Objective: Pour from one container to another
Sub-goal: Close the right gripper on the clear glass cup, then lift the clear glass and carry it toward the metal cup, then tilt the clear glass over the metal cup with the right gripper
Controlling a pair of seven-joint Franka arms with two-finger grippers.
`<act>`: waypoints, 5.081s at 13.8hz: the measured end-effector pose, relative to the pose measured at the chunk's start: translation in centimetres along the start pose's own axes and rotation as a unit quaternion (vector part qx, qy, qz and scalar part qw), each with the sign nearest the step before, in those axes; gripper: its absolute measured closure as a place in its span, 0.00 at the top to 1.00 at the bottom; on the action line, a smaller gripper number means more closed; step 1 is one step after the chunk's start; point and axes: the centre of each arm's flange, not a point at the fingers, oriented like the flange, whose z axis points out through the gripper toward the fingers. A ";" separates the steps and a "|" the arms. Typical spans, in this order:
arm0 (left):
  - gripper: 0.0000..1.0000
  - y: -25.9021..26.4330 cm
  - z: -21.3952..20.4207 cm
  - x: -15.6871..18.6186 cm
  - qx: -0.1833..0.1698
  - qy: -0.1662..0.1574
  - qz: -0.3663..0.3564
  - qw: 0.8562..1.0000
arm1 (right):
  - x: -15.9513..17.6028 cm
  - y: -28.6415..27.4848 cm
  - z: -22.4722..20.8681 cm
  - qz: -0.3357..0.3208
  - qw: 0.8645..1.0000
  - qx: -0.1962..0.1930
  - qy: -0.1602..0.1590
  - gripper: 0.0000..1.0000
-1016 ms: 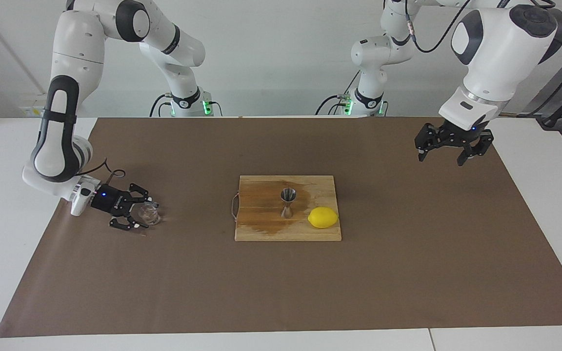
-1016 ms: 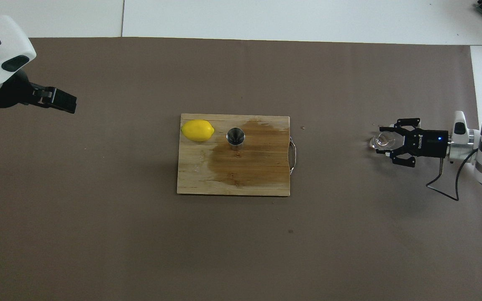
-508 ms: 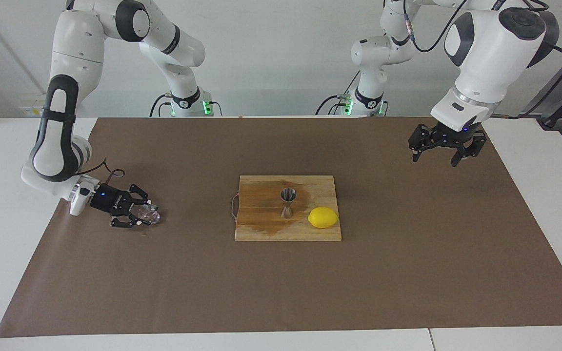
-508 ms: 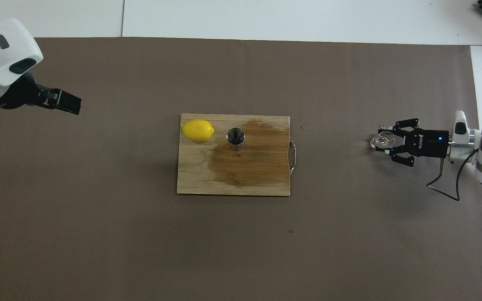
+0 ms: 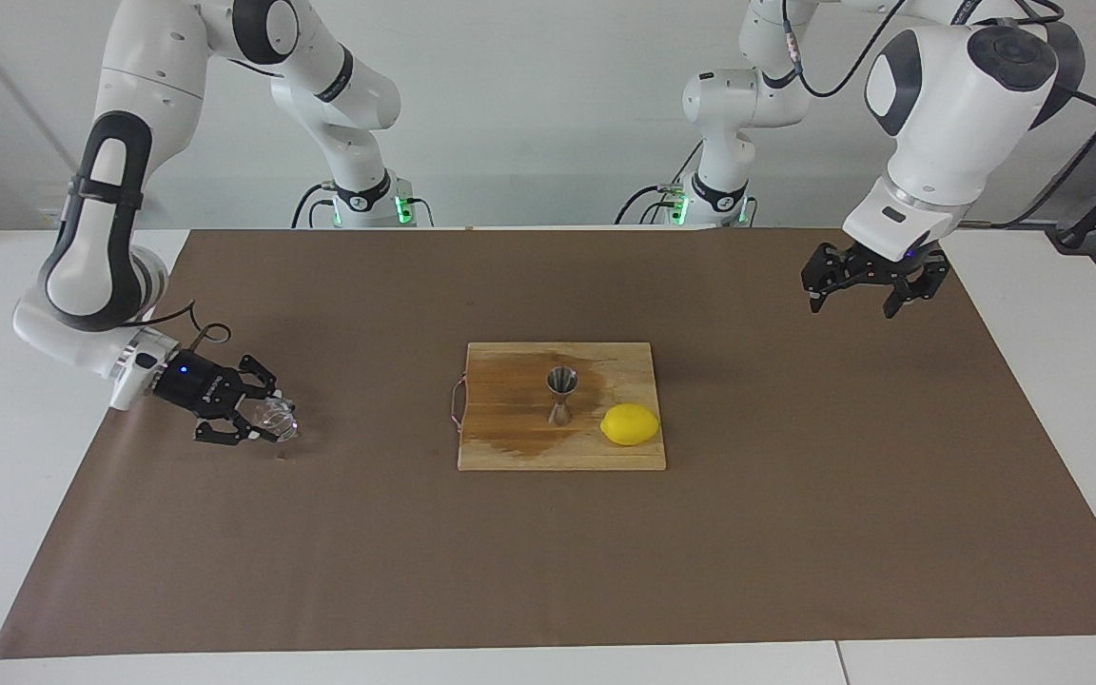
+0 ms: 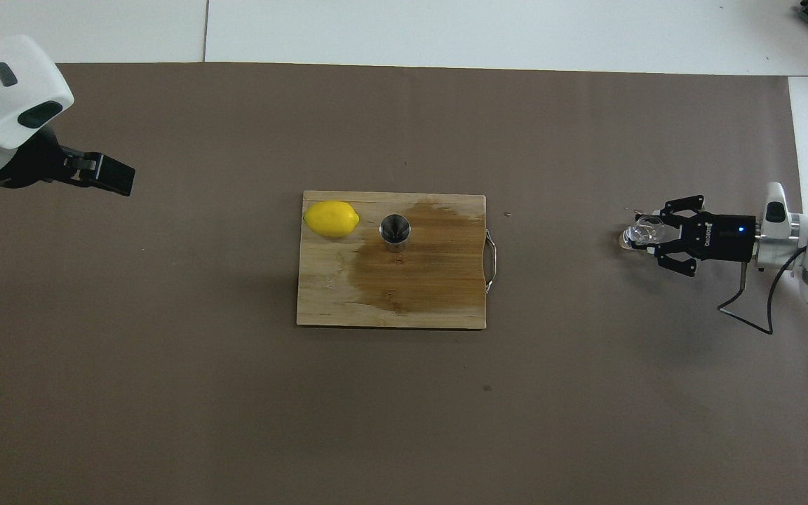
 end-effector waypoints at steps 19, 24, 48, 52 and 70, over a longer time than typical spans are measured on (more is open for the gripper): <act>1.00 -4.0 -1.8 -5.5 -0.008 -0.040 -0.040 0.998 | 24.9 -8.5 20.7 0.001 0.995 0.029 -0.098 0.48; 1.00 -4.0 -1.8 -5.5 -0.008 -0.041 -0.040 0.998 | 26.2 -9.7 21.9 0.004 0.991 0.032 -0.127 0.48; 1.00 -4.0 -1.8 -5.5 -0.008 -0.043 -0.040 0.998 | 33.1 -14.2 25.6 0.022 0.965 0.025 -0.262 0.48; 1.00 -4.0 -1.8 -5.5 -0.008 -0.043 -0.040 0.998 | 34.3 -13.5 26.0 0.025 0.956 0.026 -0.291 0.48; 1.00 -4.0 -1.8 -5.5 -0.008 -0.043 -0.040 0.998 | 35.9 -12.5 29.9 0.032 0.932 0.038 -0.360 0.48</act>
